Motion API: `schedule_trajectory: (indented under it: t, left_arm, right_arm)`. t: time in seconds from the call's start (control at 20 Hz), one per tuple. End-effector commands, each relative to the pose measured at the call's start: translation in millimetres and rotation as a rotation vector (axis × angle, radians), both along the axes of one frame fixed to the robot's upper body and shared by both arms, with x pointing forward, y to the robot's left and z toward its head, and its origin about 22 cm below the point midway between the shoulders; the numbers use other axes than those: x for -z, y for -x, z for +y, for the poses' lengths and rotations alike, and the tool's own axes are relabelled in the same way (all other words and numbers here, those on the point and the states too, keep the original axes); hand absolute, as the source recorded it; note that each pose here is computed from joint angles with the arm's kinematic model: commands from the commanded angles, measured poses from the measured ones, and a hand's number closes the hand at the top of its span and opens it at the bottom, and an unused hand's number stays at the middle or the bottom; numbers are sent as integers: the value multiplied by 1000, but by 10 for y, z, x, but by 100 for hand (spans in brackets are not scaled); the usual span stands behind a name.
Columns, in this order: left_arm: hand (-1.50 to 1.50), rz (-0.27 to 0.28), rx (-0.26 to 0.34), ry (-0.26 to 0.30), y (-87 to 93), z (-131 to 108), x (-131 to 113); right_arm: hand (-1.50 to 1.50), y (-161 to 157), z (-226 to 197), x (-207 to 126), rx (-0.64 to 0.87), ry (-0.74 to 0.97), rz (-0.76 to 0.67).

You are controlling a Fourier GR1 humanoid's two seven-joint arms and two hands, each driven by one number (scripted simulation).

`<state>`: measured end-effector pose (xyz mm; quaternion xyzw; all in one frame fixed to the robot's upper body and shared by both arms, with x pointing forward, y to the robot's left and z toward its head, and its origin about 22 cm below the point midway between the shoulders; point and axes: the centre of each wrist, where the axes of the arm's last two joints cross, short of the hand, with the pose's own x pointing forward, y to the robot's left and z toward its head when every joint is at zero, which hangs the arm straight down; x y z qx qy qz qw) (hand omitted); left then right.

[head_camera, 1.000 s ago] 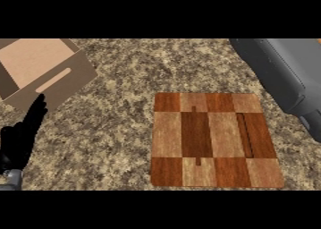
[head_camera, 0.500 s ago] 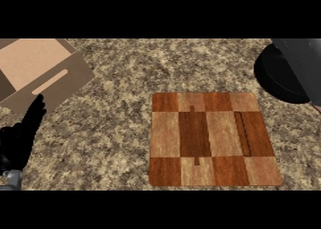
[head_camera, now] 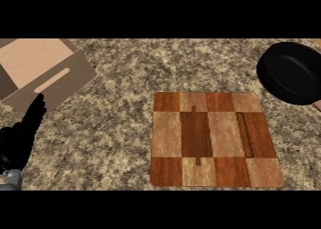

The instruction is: Pick the can from the cutting board and place it in the pot

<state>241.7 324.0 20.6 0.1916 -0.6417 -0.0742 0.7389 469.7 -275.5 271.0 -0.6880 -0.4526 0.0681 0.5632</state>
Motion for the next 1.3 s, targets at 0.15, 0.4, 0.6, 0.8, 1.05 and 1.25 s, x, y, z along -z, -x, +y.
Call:
schedule_trajectory:
  t: [0.15, 0.4, 0.6, 0.8, 1.05, 1.25]
  left_arm:
    - [0, -14, 41, -1, 13, -154, 38]
    - [0, -6, 26, 5, -76, -93, -43]
    - [0, -26, 54, 3, -112, -105, -90]
    - [0, -34, 44, -2, -192, -81, -229]
    - [0, -22, 77, 8, -84, -99, -125]
    - [0, -25, 60, 1, -137, -6, -40]
  right_arm:
    - [150, 98, -676, 153, 15, -25, 21]
    - [150, 216, -1029, 485, 46, 23, 112]
    - [150, 253, -1111, 611, 42, -73, 51]
    - [-150, 291, -1199, 656, 40, -196, 44]
    - [-150, 359, -1331, 686, -17, -243, -18]
    - [-150, 318, -1210, 832, -47, -231, -96]
